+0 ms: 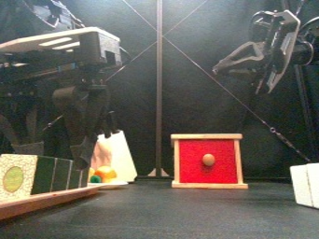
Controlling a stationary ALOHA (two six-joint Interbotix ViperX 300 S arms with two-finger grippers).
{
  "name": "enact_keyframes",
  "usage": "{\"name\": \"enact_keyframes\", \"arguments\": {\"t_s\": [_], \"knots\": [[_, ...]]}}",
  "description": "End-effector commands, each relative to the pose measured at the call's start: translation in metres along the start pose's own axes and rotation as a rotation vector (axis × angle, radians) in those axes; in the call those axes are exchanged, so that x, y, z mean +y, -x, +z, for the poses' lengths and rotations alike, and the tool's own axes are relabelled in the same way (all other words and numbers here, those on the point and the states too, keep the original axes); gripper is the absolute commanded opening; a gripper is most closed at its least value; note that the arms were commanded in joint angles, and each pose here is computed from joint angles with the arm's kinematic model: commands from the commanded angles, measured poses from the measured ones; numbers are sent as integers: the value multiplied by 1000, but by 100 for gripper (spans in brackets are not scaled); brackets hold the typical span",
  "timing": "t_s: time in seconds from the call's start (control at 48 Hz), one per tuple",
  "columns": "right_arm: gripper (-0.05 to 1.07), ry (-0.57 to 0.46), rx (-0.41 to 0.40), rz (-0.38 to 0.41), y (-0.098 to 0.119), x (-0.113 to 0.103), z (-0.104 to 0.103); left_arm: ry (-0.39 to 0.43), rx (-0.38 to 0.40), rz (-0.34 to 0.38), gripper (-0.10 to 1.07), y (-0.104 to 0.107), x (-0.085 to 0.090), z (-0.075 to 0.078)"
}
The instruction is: Grab cleaver
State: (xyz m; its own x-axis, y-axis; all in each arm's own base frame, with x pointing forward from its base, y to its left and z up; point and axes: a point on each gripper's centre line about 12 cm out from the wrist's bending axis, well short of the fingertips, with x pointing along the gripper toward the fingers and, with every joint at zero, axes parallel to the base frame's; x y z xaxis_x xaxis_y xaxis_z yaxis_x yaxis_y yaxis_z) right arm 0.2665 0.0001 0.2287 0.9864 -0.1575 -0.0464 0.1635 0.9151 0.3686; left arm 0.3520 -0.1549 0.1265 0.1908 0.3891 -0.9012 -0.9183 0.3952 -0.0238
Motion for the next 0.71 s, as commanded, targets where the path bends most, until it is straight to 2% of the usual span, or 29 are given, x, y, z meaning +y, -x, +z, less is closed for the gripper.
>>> {"name": "enact_keyframes", "arguments": {"t_s": [0.0,0.188,0.375,0.521,0.688], "knots": [[51,-6,-47,17,-3,6,14,11,-4,-64,94,24,2,16],[51,15,-84,21,-10,8,27,-14,-49,-110,94,42,28,44],[51,28,-121,-64,-14,-17,38,-20,-119,-128,94,47,70,81],[51,24,-133,-154,-14,-42,41,-10,-168,-202,94,55,99,113],[51,42,-142,-187,-16,-52,44,28,-268,-243,94,59,138,149]]}}
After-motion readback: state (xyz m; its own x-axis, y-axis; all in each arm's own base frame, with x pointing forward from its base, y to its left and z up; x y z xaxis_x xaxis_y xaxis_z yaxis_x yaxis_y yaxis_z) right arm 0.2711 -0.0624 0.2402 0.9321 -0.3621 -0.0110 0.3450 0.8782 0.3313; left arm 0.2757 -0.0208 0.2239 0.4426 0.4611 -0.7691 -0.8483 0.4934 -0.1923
